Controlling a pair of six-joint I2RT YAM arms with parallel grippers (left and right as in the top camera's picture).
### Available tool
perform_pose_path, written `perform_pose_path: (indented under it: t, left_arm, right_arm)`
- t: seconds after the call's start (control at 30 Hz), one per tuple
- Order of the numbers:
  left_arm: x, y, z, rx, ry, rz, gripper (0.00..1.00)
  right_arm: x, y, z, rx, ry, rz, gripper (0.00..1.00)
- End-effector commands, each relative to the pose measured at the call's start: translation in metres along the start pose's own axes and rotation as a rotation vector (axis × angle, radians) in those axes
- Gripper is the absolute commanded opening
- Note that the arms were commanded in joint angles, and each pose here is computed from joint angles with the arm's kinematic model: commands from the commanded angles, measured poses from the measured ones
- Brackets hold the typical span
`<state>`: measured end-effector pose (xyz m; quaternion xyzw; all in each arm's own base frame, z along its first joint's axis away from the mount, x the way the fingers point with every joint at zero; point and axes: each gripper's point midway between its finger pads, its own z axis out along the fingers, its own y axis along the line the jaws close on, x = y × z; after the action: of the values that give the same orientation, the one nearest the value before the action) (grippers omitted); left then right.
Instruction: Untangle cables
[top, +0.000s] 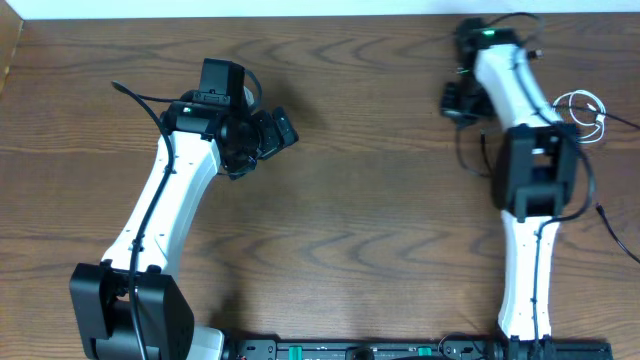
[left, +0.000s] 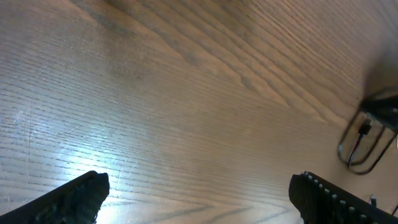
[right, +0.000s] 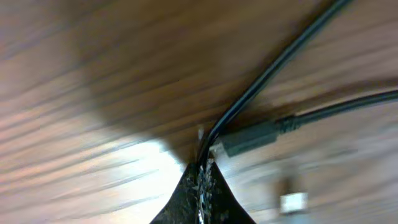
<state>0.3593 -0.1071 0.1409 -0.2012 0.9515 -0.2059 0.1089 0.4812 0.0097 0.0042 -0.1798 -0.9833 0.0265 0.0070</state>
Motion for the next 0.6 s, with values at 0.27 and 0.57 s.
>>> perform_pose_path:
  t: [0.27,0.57]
  left_arm:
    - [-0.004,0.000,-0.001,-0.009,-0.012,-0.005,0.98]
    - [-0.004,0.000,-0.001,-0.009,-0.012,-0.005,0.98]
  right_arm:
    - [-0.051,-0.218,-0.172,-0.087,-0.391,0.418,0.01]
    - [-0.030,-0.302,-0.185,-0.126,-0.407,0.542,0.03]
